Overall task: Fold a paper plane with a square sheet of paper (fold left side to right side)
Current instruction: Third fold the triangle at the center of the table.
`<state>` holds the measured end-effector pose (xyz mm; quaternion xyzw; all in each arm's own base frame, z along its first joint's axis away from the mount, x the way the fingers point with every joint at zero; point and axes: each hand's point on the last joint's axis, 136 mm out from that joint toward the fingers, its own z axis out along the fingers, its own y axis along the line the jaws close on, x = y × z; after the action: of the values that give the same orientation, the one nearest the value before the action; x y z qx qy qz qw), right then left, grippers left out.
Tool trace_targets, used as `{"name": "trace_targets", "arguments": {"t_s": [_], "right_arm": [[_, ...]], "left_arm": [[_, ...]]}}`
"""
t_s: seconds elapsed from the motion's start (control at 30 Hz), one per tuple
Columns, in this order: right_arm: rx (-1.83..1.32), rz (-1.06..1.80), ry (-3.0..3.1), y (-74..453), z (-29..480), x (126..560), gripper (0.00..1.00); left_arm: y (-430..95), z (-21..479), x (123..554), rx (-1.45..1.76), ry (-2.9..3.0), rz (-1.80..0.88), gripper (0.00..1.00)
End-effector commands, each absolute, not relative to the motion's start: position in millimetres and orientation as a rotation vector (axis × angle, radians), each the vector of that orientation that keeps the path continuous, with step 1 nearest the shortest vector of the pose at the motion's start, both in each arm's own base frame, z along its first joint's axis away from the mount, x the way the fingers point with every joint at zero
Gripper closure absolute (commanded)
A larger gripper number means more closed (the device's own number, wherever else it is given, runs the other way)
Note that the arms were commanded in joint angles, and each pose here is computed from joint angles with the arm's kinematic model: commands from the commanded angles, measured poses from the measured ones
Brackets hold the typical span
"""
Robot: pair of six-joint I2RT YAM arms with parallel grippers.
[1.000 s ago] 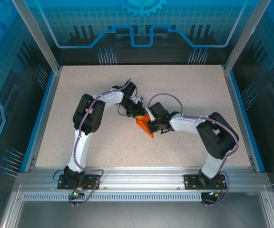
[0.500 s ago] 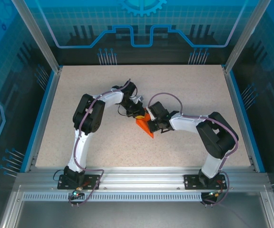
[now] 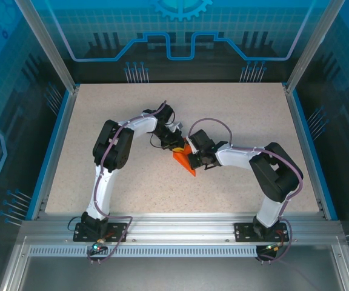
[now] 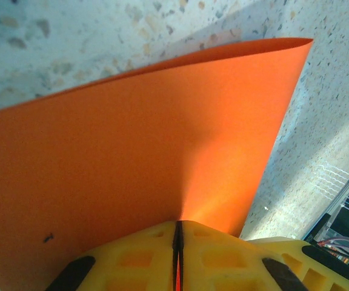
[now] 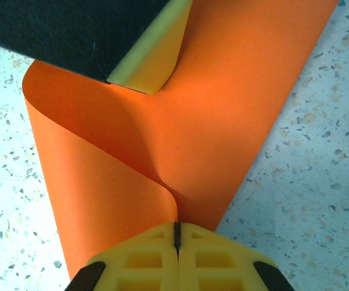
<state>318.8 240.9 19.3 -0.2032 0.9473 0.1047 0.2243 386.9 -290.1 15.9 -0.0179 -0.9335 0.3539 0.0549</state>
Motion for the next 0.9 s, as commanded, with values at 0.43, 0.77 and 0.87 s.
{"name": "trace_targets", "arguments": {"t_s": [0.43, 0.77, 0.87], "right_arm": [[-0.525, 0.275, 2.64, 237.0, 17.4, 325.6, 1.0], [-0.529, 0.253, 2.688, 232.3, 3.8, 318.3, 1.0], [-0.534, 0.242, 2.703, 230.3, 1.8, 315.4, 1.0]], "left_arm": [[-286.2, -11.5, 373.2, -0.045, -2.812, 0.958, 0.89], [-287.0, -11.0, 372.1, -0.049, -2.812, 0.956, 0.89], [-287.2, -9.7, 372.1, -0.055, -2.814, 0.957, 0.88]]}}
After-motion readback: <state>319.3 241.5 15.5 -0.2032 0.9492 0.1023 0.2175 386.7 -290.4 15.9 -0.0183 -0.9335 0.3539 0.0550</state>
